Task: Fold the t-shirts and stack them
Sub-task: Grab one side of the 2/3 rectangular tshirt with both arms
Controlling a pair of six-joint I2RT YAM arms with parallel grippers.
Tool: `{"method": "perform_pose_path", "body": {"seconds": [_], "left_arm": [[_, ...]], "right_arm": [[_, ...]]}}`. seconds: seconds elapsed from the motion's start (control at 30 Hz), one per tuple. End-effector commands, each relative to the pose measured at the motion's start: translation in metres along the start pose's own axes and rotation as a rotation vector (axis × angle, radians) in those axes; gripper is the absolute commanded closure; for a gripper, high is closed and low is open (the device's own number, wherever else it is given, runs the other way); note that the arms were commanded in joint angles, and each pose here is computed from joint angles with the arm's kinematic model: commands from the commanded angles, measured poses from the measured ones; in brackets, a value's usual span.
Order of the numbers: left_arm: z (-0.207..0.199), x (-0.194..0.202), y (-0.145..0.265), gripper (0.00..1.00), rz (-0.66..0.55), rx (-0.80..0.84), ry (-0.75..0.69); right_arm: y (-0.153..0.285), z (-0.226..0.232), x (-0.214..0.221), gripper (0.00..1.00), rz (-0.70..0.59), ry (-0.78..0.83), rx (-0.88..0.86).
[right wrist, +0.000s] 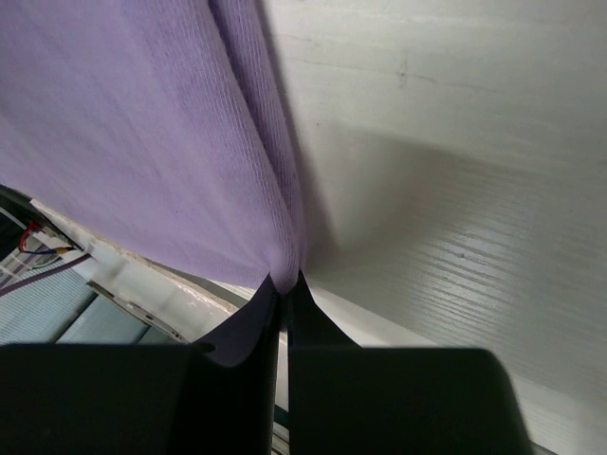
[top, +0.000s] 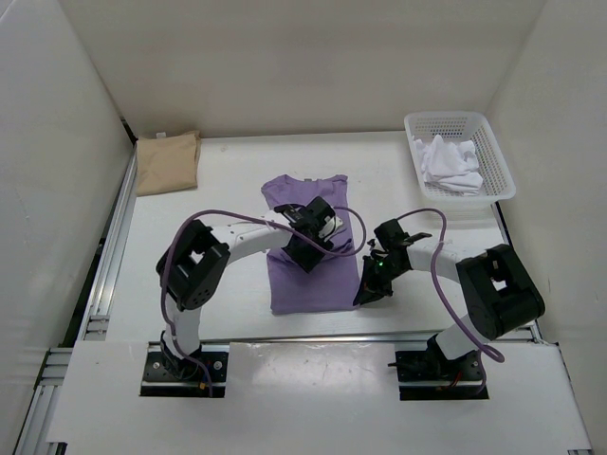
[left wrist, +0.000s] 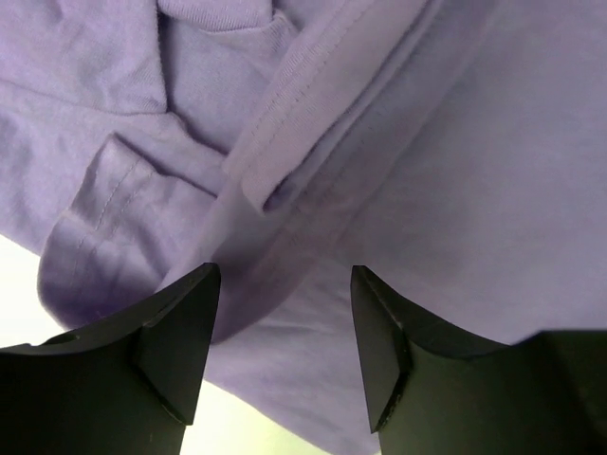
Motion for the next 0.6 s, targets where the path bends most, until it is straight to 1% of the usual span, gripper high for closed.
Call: {"method": "perform_pose_path", "body": {"seconds": [0.0, 0.13, 0.17, 0.23, 0.27, 0.43, 0.53, 0.57], "left_arm": [[0.001, -0.015, -0.001, 0.34, -0.050, -0.038, -0.002], [0.005, -0.014, -0.010, 0.49, -0.033, -0.080, -0.003], [0.009, -0.018, -0.009, 0.59, -0.043, -0.083, 0.009], [0.013, -0.021, -0.010, 0.69, -0.045, -0.087, 0.020], [0.012, -0.027, -0.007, 0.72, -0.060, -0.085, 0.021], [0.026, -0.043, 0.000, 0.73, -0.104, -0.093, 0.060], [0.035, -0.046, -0.001, 0.72, -0.105, -0.101, 0.080], [0.040, -0.046, -0.008, 0.71, -0.092, -0.107, 0.091]], "right_arm": [[-0.002, -0.012, 0.011, 1.00, 0.021, -0.018, 0.055], [-0.001, -0.011, 0.009, 1.00, 0.007, -0.009, 0.048], [-0.001, -0.011, 0.009, 1.00, 0.007, -0.009, 0.048], [-0.001, -0.011, 0.009, 1.00, 0.007, -0.009, 0.048], [0.000, -0.010, 0.008, 1.00, -0.001, -0.005, 0.044], [-0.002, -0.013, 0.014, 1.00, 0.014, -0.014, 0.051], [-0.002, -0.013, 0.014, 1.00, 0.014, -0.014, 0.051], [-0.002, -0.013, 0.014, 1.00, 0.014, -0.014, 0.051]]}}
Point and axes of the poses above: each gripper's point midway between its finger pads, its own y axis back along the fingers, its own z axis along the line the jaws close on, x = y × z, the point moved 6 cm from there along y, back along the fingers, and after that the axes turned 8 degrees about y, right-handed, at the moved point
